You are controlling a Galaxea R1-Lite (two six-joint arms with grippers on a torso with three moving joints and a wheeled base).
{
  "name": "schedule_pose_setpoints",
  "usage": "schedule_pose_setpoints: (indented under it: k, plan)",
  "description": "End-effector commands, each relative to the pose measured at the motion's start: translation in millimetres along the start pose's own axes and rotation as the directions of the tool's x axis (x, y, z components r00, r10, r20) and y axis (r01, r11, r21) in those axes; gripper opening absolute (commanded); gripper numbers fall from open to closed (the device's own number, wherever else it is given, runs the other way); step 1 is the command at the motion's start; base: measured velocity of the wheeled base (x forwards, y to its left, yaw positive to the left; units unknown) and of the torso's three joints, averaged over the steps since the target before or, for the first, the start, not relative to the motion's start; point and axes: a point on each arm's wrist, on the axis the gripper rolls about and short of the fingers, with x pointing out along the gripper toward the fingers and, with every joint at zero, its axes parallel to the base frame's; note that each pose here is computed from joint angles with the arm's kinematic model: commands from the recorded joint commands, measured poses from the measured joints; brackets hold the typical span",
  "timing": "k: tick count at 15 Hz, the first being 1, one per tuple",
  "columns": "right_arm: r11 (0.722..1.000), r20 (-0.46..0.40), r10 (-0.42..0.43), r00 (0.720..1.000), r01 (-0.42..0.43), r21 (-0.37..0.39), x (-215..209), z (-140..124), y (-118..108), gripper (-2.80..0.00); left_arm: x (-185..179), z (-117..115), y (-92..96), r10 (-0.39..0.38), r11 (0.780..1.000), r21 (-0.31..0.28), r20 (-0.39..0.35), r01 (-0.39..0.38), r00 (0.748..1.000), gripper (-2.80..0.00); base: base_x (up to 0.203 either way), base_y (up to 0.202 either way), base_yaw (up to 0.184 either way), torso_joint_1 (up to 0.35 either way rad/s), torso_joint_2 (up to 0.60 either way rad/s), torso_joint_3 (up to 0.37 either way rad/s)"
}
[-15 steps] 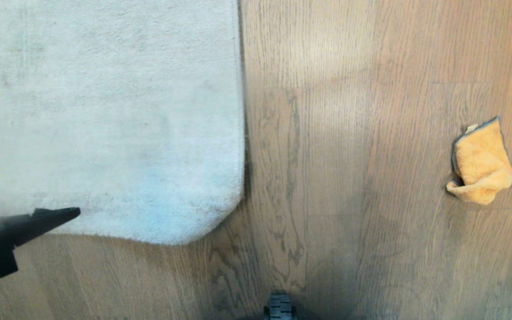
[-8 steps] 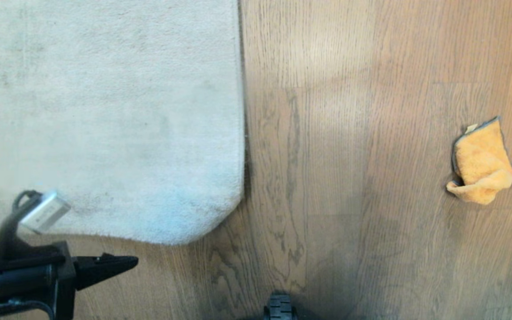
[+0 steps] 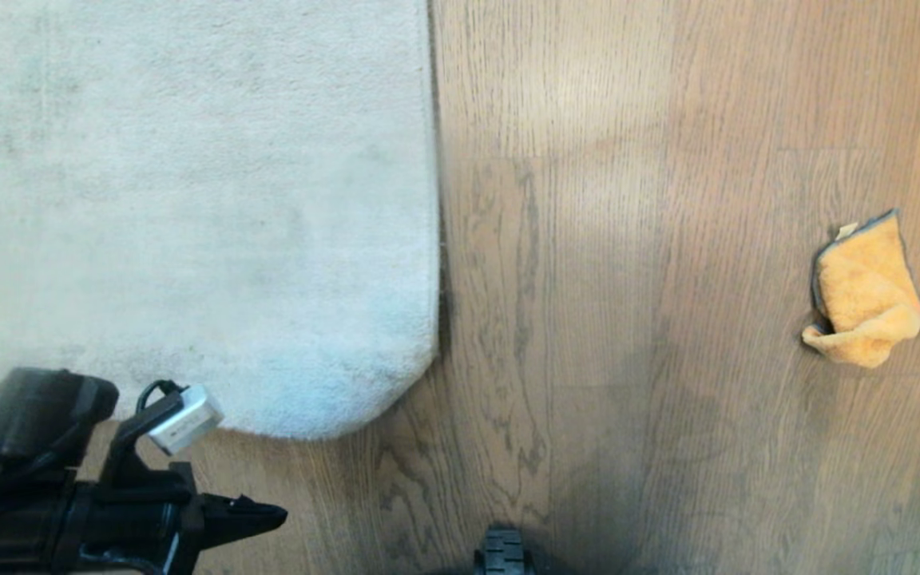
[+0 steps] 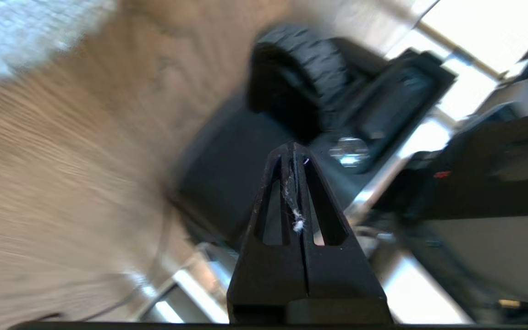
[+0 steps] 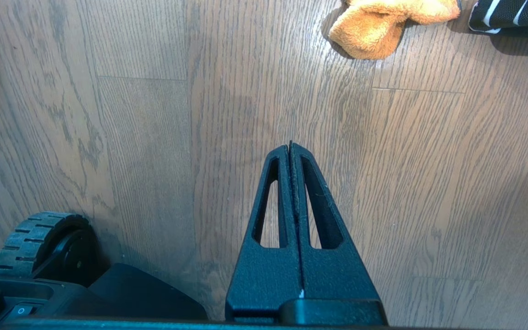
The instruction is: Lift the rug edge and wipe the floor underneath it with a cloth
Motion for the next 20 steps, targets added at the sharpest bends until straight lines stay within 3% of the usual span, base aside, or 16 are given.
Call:
schedule_pose_setpoints:
  k: [1, 4, 7, 10, 13, 17, 20]
  plan:
    - [1.000, 0.000, 0.000, 1.000, 0.000, 0.000, 0.1, 0.1, 0.0, -2.80, 19.9, -1.7, 22.9, 0.009, 1.000, -0.004, -0.043, -0.009, 0.999, -2.80, 0.000, 0.000, 0.000, 0.000, 0.00, 0.000]
    - [1.000, 0.000, 0.000, 1.000, 0.000, 0.000, 0.1, 0.1, 0.0, -2.80, 33.2, 12.6, 45.4, 0.054, 0.997, 0.062, 0.010, -0.054, 0.999, -2.80, 0.000, 0.000, 0.000, 0.000, 0.00, 0.000]
    - [1.000, 0.000, 0.000, 1.000, 0.000, 0.000, 0.1, 0.1, 0.0, -2.80, 44.1, 29.8, 56.8, 0.034, 0.994, 0.105, 0.045, -0.038, 0.998, -2.80, 0.000, 0.000, 0.000, 0.000, 0.00, 0.000]
    - [1.000, 0.000, 0.000, 1.000, 0.000, 0.000, 0.1, 0.1, 0.0, -2.80, 58.8, 49.5, 58.1, -0.085, 0.989, 0.131, 0.083, 0.074, 0.993, -2.80, 0.000, 0.000, 0.000, 0.000, 0.00, 0.000]
    - [1.000, -0.001, 0.000, 1.000, 0.000, 0.000, 0.1, 0.1, 0.0, -2.80, 73.8, 63.0, 49.7, -0.195, 0.979, 0.086, 0.091, 0.187, 0.977, -2.80, 0.000, 0.000, 0.000, 0.000, 0.00, 0.000]
    - [1.000, 0.000, 0.000, 1.000, 0.000, 0.000, 0.1, 0.1, 0.0, -2.80, 82.1, 65.1, 57.5, -0.168, 0.982, 0.101, 0.076, 0.160, 0.983, -2.80, 0.000, 0.000, 0.000, 0.000, 0.00, 0.000]
    - [1.000, 0.000, 0.000, 1.000, 0.000, 0.000, 0.1, 0.1, 0.0, -2.80, 83.5, 61.4, 64.3, -0.062, 0.985, 0.166, 0.040, 0.054, 0.997, -2.80, 0.000, 0.000, 0.000, 0.000, 0.00, 0.000]
